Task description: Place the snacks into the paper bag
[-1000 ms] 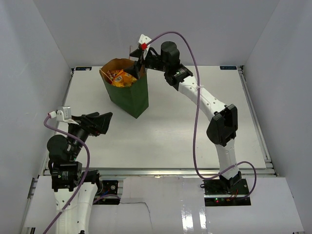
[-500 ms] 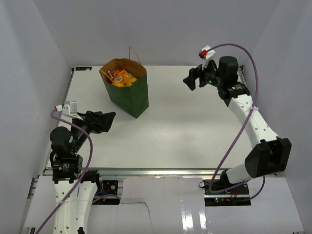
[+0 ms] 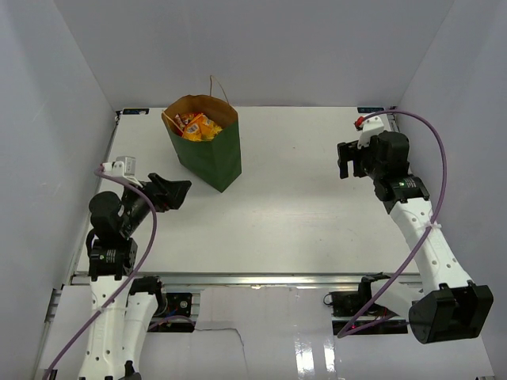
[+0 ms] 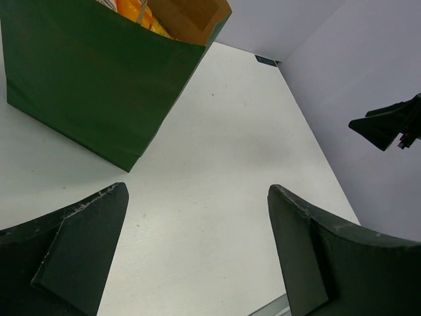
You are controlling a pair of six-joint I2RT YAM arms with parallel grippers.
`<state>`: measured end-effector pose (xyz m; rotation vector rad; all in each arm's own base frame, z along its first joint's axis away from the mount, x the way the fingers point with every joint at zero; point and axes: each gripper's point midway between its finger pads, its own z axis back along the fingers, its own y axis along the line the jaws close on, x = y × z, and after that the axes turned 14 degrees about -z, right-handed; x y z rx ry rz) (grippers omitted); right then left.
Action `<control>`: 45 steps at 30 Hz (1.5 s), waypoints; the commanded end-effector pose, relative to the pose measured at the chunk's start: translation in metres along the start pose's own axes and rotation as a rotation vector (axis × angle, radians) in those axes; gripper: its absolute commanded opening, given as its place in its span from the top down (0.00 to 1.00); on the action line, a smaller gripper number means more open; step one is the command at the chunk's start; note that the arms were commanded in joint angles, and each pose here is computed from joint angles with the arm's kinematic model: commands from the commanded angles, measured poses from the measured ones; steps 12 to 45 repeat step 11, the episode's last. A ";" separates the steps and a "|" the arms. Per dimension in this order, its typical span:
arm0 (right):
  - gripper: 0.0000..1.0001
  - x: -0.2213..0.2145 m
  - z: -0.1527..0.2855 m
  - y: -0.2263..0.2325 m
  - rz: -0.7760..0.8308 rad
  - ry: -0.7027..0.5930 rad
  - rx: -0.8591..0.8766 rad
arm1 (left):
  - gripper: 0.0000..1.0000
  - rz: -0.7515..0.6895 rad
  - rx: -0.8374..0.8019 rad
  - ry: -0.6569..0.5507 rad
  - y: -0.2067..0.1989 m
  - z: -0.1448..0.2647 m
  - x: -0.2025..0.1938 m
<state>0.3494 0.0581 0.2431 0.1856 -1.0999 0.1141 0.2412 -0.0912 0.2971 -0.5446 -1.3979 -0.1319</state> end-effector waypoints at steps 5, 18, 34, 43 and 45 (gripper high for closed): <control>0.10 0.025 0.005 -0.002 0.034 -0.045 -0.016 | 0.02 -0.031 -0.013 0.001 -0.001 -0.001 0.000; 0.10 0.030 -0.002 0.004 0.031 -0.047 0.021 | 0.02 -0.034 0.000 -0.009 0.000 0.002 0.000; 0.10 0.030 -0.002 0.004 0.031 -0.047 0.021 | 0.02 -0.034 0.000 -0.009 0.000 0.002 0.000; 0.10 0.030 -0.002 0.004 0.031 -0.047 0.021 | 0.02 -0.034 0.000 -0.009 0.000 0.002 0.000; 0.10 0.030 -0.002 0.004 0.031 -0.047 0.021 | 0.02 -0.034 0.000 -0.009 0.000 0.002 0.000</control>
